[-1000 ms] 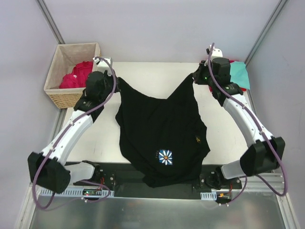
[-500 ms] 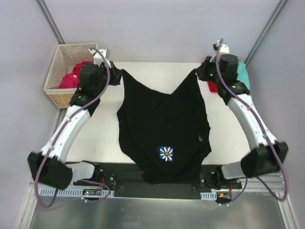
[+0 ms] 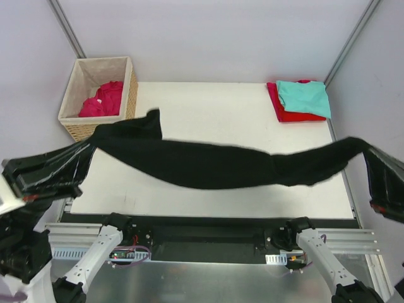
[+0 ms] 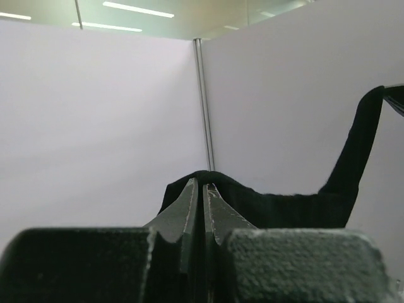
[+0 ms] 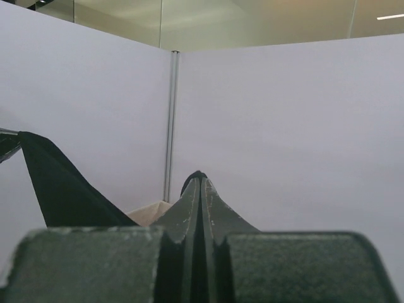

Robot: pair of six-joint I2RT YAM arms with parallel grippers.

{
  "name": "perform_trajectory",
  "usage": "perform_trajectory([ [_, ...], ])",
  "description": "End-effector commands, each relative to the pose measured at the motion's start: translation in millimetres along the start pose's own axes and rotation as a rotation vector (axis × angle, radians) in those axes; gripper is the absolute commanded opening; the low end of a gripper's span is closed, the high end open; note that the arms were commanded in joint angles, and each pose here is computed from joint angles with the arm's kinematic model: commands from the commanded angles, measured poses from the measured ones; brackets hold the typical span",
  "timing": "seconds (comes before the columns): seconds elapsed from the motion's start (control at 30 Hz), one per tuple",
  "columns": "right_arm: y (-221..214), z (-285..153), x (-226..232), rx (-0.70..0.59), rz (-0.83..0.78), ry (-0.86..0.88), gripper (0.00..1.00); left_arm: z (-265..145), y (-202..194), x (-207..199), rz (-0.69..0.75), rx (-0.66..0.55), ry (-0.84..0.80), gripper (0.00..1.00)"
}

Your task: Fold and stack the t-shirts

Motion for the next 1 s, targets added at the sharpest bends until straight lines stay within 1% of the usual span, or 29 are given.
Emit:
perform_trajectory([
  [0.0, 22, -21, 19, -0.024, -0.018, 0.047, 0.01, -23, 54, -31, 0.054, -0.105, -0.024, 0.00],
  [0.13, 53, -37, 34, -0.114, -0.040, 0.076, 0.01, -34, 81, -52, 0.077, -0.158, -0.066, 0.00],
  [0.2, 61, -39, 35, -0.143, -0.046, 0.069, 0.01, -38, 91, -60, 0.088, -0.179, -0.083, 0.00],
  [0.3, 74, -40, 36, -0.198, -0.060, 0.068, 0.01, -35, 95, -63, 0.093, -0.180, -0.093, 0.00],
  [0.33, 80, -40, 37, -0.218, -0.067, 0.074, 0.01, -32, 93, -61, 0.090, -0.173, -0.095, 0.00],
  [0.43, 80, -30, 29, -0.216, -0.072, 0.051, 0.01, -19, 82, -50, 0.064, -0.138, -0.088, 0.00],
  [0.47, 78, -26, 25, -0.208, -0.071, 0.037, 0.01, -15, 79, -47, 0.060, -0.130, -0.082, 0.00],
  [0.5, 68, -15, 16, -0.177, -0.071, 0.015, 0.01, -7, 67, -37, 0.042, -0.101, -0.071, 0.00],
  [0.57, 42, 1, -2, -0.113, -0.056, -0.035, 0.01, 3, 52, -23, 0.029, -0.072, -0.050, 0.00],
  [0.6, 23, 13, -13, -0.069, -0.041, -0.057, 0.01, 13, 28, -7, 0.001, -0.024, -0.024, 0.00],
  [0.63, 9, 20, -23, -0.039, -0.040, -0.083, 0.01, 17, 18, 2, -0.005, -0.014, -0.010, 0.00],
  [0.67, -27, 31, -36, 0.040, -0.014, -0.110, 0.01, 22, 6, 15, -0.005, -0.005, 0.031, 0.00],
  [0.7, -46, 37, -45, 0.077, -0.001, -0.129, 0.01, 27, -28, 36, -0.043, 0.056, 0.078, 0.00],
  [0.73, -68, 48, -57, 0.109, 0.005, -0.153, 0.01, 31, -43, 47, -0.051, 0.068, 0.104, 0.00],
  [0.77, -109, 53, -69, 0.195, 0.033, -0.179, 0.01, 35, -55, 57, -0.049, 0.072, 0.121, 0.00],
  [0.8, -130, 58, -76, 0.236, 0.049, -0.193, 0.01, 36, -94, 80, -0.085, 0.132, 0.186, 0.00],
  [0.83, -162, 69, -87, 0.289, 0.065, -0.207, 0.01, 37, -113, 92, -0.094, 0.154, 0.219, 0.00],
  [0.87, -182, 73, -94, 0.319, 0.079, -0.222, 0.01, 37, -132, 103, -0.111, 0.177, 0.248, 0.00],
  [0.9, -221, 74, -104, 0.390, 0.101, -0.244, 0.01, 36, -170, 124, -0.133, 0.217, 0.300, 0.00],
  [0.93, -238, 78, -111, 0.409, 0.105, -0.261, 0.01, 35, -189, 133, -0.145, 0.239, 0.325, 0.00],
  [0.97, -275, 85, -121, 0.483, 0.125, -0.276, 0.01, 33, -208, 142, -0.165, 0.260, 0.353, 0.00],
])
Point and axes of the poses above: each gripper's point midway between its finger pads, its own z axis out along the fingers, its own x axis along the line the jaws close on, y = z × x, the point moved 1 cm from there along -z, back along the fingers, and after that the axes turned 2 degrees about -z, right-handed, at the moved point
